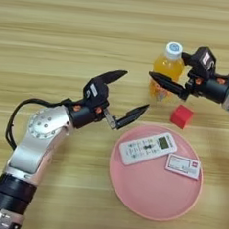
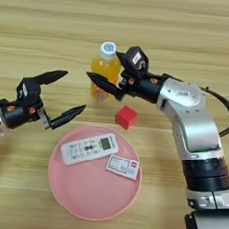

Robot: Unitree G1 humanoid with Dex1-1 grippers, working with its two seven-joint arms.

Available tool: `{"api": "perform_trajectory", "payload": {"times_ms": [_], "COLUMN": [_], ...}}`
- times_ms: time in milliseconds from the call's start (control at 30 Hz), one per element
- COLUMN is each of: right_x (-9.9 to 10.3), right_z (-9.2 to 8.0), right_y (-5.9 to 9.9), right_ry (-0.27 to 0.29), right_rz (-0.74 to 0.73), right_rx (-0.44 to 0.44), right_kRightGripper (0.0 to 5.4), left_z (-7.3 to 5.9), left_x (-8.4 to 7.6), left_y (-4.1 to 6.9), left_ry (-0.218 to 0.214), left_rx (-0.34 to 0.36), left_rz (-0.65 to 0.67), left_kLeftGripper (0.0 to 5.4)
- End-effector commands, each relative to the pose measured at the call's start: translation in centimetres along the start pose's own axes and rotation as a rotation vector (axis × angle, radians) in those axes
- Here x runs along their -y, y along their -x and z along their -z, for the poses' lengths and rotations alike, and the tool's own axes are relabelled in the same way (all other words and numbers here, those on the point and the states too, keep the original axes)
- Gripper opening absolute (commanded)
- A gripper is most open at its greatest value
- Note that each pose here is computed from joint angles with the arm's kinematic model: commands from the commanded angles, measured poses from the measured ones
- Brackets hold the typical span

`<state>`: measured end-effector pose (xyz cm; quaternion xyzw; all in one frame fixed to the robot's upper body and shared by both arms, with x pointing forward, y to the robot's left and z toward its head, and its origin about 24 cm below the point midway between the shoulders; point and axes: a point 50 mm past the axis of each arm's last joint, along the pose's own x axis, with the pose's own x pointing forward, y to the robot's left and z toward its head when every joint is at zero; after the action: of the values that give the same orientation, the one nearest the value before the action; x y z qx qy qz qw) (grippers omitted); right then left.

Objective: Move the objects on the table

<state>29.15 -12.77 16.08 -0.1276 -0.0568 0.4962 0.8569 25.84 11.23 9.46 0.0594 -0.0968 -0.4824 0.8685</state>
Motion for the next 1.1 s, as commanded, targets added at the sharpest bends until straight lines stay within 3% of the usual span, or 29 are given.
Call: {"api": "perform_trajectory", "payload": {"times_ms": [33,300,900,1100], "right_x": [-0.9,-2.3,-4.1,-4.3], "right_z": [-0.9,-1.1,-3.0,-3.1], "right_y": [0.1,-0.2,-1.8,-1.7], "right_ry": [0.019,0.018,0.042,0.042], "right_rz": [-0.043,-0.09,-0.153,-0.159], "right_rx": [0.023,0.027,0.096,0.099], "right_kRightGripper": [3.52,3.52,3.52,3.52], "left_z": [-0.7,-1.2,-0.7,-0.7], "left_x": [0.1,0.7,1.5,1.4], "left_y": [-0.7,-1.2,-2.0,-2.0], "left_ry": [-0.043,-0.047,-0.026,-0.025], "left_rx": [0.009,0.023,0.02,0.025], "left_rz": [0.035,0.077,0.115,0.111], "left_kLeftGripper": [5.4,5.4,5.4,4.77]}}
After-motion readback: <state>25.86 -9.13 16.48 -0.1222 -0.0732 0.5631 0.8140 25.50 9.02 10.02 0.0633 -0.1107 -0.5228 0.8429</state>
